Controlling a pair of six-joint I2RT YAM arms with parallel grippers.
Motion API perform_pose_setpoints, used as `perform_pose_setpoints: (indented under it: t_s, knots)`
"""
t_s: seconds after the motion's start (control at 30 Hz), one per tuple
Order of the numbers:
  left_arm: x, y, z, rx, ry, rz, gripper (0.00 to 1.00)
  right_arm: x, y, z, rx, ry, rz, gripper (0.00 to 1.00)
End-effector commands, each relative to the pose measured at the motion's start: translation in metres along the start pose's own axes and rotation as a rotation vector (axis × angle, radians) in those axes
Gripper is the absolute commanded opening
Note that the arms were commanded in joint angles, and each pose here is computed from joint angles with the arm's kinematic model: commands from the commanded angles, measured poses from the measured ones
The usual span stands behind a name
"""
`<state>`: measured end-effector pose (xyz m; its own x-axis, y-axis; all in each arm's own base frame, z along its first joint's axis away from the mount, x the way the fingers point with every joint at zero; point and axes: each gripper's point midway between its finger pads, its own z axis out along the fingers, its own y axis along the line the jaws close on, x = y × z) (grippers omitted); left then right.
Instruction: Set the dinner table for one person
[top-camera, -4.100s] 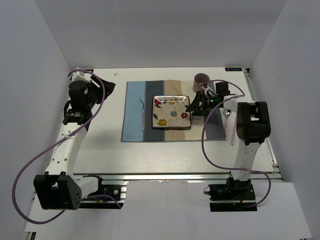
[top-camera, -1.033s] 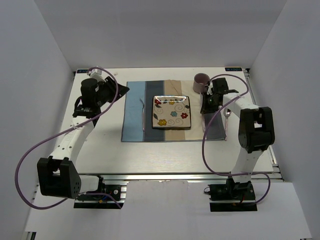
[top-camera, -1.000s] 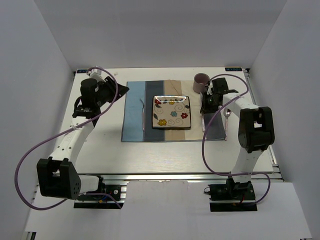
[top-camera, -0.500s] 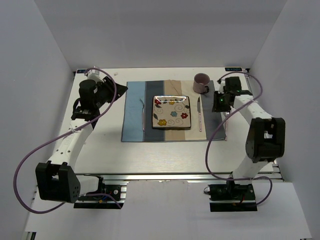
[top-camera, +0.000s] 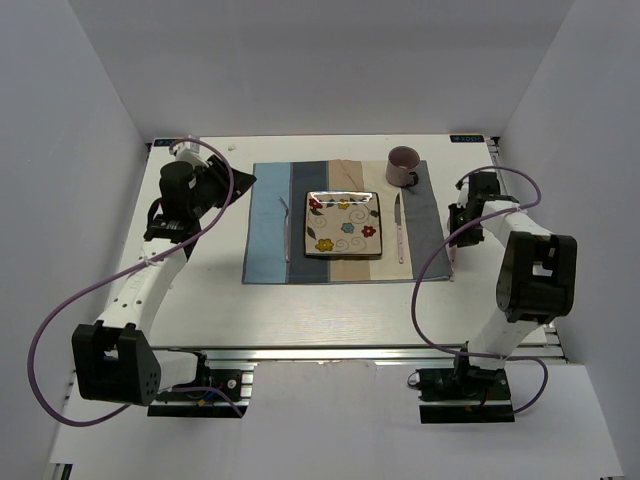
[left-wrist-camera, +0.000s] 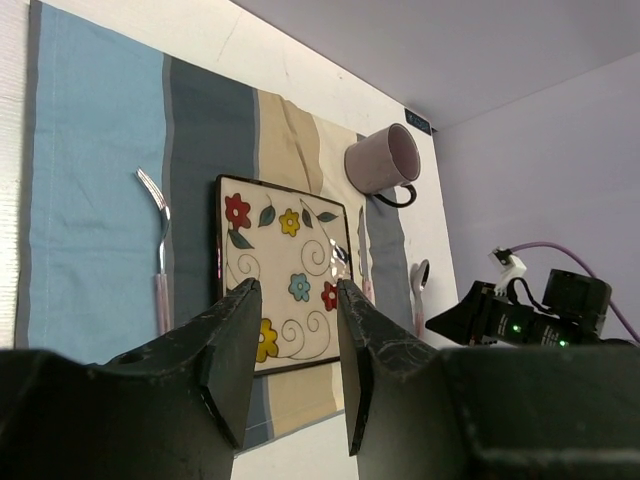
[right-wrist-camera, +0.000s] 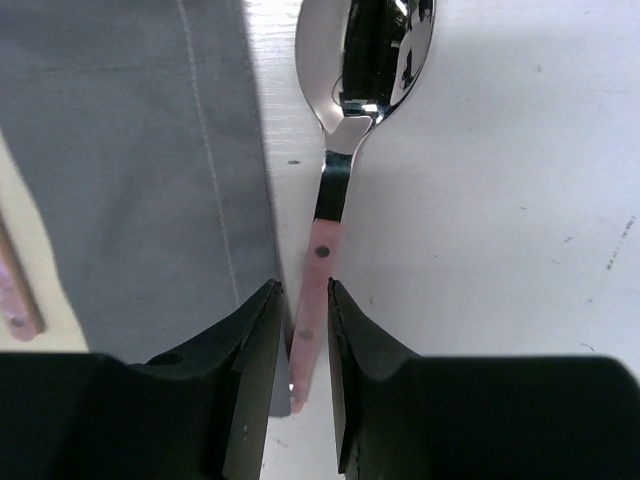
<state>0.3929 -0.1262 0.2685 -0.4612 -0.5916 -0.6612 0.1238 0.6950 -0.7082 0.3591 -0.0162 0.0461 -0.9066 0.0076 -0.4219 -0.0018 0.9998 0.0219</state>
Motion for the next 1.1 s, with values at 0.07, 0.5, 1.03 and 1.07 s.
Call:
perform_pose_setpoints:
  t_s: [0.07, 0.5, 1.03, 1.07]
  knots:
    - [-0.013, -0.012, -0.003, 0.019, -0.027, 0.028, 0.47, -0.005, -0.012, 0.016, 0.027, 0.002, -0.001, 0.31]
    - [-0.013, -0.012, -0.009, 0.007, -0.040, 0.019, 0.47, -0.008, -0.029, 0.020, 0.046, -0.018, 0.025, 0.00]
    - [-0.010, -0.013, -0.010, 0.019, -0.039, 0.003, 0.48, -0.029, 0.091, -0.024, -0.397, -0.099, 0.064, 0.00]
    - [-0.010, -0.012, -0.010, 0.017, -0.039, 0.004, 0.48, -0.028, 0.096, -0.023, -0.409, -0.084, 0.087, 0.00]
